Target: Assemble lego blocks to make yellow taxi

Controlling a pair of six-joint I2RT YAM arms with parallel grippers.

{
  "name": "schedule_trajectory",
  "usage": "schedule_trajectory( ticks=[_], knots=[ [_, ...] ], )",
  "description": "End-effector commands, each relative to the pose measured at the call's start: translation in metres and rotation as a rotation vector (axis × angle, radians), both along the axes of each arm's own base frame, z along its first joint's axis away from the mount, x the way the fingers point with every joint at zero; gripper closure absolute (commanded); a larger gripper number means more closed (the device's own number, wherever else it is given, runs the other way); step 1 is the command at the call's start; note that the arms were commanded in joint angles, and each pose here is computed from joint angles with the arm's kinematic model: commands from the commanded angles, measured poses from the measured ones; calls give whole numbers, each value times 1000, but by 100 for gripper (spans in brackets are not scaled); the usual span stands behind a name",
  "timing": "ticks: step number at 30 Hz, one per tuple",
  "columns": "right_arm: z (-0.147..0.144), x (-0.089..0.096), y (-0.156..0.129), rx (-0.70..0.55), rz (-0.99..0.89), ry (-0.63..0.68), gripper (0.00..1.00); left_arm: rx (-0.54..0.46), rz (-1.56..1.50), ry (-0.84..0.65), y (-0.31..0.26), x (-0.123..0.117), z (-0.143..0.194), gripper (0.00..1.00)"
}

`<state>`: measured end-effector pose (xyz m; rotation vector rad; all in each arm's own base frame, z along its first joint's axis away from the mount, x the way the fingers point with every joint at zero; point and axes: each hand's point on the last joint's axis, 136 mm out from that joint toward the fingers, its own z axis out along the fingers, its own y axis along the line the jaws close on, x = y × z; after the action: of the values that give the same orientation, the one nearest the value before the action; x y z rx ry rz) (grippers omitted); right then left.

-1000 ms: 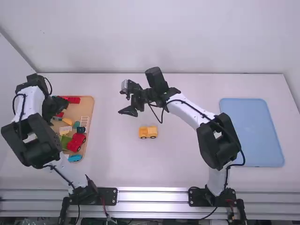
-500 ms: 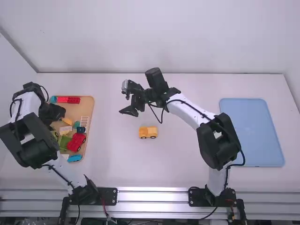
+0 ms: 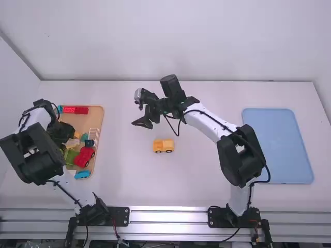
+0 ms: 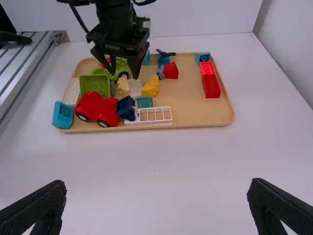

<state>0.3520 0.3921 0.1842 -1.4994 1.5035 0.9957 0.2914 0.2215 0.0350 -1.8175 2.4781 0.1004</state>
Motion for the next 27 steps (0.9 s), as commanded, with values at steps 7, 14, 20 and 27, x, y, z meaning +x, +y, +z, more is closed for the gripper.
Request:
schedule_trajectory(
  ticks=[7,14,20,27],
  knots=[
    [2,3,2,-5,17,-42,1,9,15,7,-1,-3,-16,57],
    [2,3,2,-5,18,-42,1,-28,15,43,-11,-13,-20,56],
    [2,3,2,-5,19,-46,1,-41,18,60,-14,-19,-23,65],
    [0,7,1,-20,1,-66,1,-69,18,107,-23,-32,-28,65]
  ],
)
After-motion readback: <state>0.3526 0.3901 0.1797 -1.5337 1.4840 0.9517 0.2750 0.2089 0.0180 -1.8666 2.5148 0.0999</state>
